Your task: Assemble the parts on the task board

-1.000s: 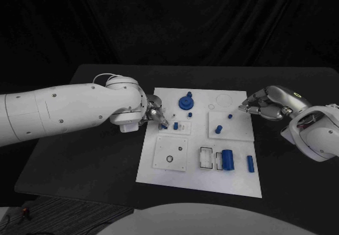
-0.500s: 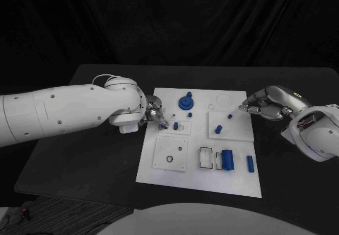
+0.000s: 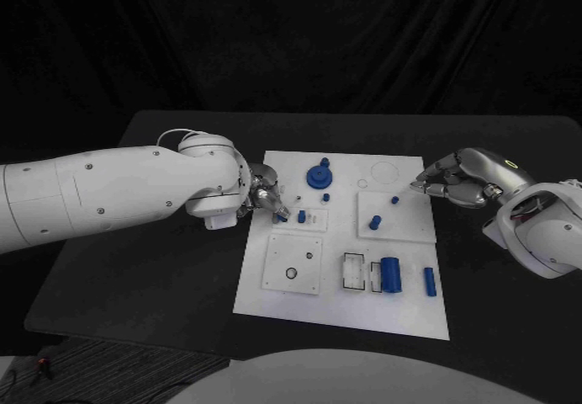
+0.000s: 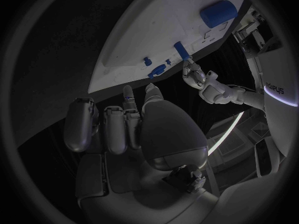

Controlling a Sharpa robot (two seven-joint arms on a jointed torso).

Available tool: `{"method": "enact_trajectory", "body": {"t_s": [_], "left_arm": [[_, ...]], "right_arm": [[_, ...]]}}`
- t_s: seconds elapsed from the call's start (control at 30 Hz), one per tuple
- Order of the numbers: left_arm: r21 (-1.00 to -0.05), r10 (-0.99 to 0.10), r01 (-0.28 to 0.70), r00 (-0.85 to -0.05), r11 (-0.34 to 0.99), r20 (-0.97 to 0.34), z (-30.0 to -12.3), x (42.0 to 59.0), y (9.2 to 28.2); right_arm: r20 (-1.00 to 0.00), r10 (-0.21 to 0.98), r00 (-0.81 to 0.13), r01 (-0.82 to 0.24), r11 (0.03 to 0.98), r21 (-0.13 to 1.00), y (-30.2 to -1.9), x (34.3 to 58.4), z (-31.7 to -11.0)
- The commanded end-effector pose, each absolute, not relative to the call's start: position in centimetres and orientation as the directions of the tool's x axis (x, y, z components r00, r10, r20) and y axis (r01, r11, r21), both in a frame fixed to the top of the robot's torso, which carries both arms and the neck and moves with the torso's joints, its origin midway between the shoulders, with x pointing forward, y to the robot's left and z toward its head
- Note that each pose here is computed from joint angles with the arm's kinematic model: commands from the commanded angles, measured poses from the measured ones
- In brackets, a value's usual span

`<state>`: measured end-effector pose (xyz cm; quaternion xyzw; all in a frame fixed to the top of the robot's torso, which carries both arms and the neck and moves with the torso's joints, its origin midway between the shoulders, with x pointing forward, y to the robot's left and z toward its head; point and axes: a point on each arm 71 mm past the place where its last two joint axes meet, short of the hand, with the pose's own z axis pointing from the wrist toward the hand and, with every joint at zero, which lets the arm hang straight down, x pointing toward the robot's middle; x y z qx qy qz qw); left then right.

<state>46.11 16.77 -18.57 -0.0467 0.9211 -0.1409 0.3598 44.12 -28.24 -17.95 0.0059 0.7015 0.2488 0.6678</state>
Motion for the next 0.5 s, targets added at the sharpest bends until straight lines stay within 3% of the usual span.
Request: {"method": "enact_trajectory", "body": {"t_s": [0.03, 0.5], "left_arm": [[-0.308, -0.185, 0.032, -0.741, 0.951, -0.646, -18.65, 45.97, 16.53], [-0.287, -0.167, 0.03, -0.753, 0.957, -0.637, -18.77, 45.8, 16.7]], "right_arm": [[-0.934, 0.34, -0.108, -0.308, 0.882, 0.356, -28.35, 44.12, -18.08], [-0.934, 0.338, -0.111, -0.303, 0.884, 0.356, -28.41, 44.12, -18.16]]}}
